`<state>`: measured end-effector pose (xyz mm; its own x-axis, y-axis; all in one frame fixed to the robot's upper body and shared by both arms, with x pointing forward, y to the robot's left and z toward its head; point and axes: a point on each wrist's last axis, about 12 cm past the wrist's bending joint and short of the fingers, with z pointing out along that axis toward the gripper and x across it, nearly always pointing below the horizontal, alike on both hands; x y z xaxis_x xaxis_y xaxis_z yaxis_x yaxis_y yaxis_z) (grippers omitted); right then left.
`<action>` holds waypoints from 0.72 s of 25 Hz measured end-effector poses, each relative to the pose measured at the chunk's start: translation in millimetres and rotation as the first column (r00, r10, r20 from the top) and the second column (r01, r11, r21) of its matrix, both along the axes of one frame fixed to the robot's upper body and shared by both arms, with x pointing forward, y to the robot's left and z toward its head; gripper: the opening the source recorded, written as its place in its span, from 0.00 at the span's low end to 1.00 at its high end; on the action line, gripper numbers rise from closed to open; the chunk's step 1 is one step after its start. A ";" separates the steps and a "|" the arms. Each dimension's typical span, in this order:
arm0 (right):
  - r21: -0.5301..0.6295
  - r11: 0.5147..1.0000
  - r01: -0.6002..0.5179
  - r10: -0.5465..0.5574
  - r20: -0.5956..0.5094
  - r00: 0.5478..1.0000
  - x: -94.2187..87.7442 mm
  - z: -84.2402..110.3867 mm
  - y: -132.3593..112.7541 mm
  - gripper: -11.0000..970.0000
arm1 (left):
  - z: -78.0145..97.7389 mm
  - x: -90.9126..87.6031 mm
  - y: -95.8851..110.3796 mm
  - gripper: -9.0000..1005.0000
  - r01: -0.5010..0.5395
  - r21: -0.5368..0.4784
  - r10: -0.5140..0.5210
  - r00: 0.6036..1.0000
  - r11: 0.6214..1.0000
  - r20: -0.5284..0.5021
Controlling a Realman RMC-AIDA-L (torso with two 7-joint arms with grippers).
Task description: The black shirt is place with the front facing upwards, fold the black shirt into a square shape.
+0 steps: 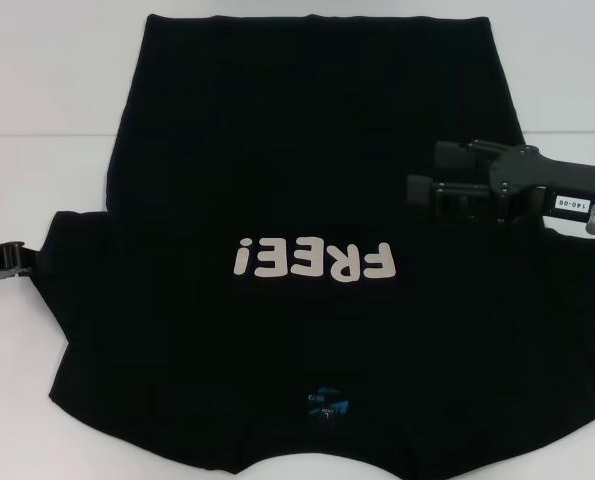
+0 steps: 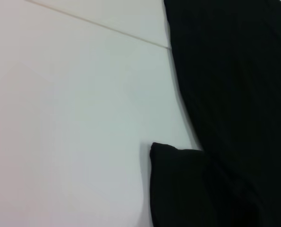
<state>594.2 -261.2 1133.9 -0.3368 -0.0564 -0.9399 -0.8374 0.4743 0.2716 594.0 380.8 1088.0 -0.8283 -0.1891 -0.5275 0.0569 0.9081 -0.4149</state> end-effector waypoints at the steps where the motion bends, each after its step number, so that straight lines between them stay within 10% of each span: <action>1: 0.002 1.000 0.000 0.000 0.001 1.000 0.0 0.1 0.2 0.93 | 0.0 0.4 0.2 0.33 0.000 0.005 0.000 1.000 1.000 0.002; 11: 0.014 1.000 0.000 0.000 -0.002 1.000 -1.0 -1.3 3.1 0.93 | 9.4 3.3 9.6 0.03 -0.009 0.055 0.007 0.999 0.998 0.036; 18: 0.027 1.000 -0.006 0.006 -0.012 1.000 -2.7 -4.4 9.0 0.93 | 20.6 12.7 18.5 0.06 -0.021 0.145 0.007 0.995 0.989 0.099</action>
<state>591.5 -252.2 1129.5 -0.3475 -0.0330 -0.9371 -0.8370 0.4615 0.2941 606.7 399.3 1108.7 -0.7690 -0.1156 -0.6287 0.0774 0.9594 -0.2712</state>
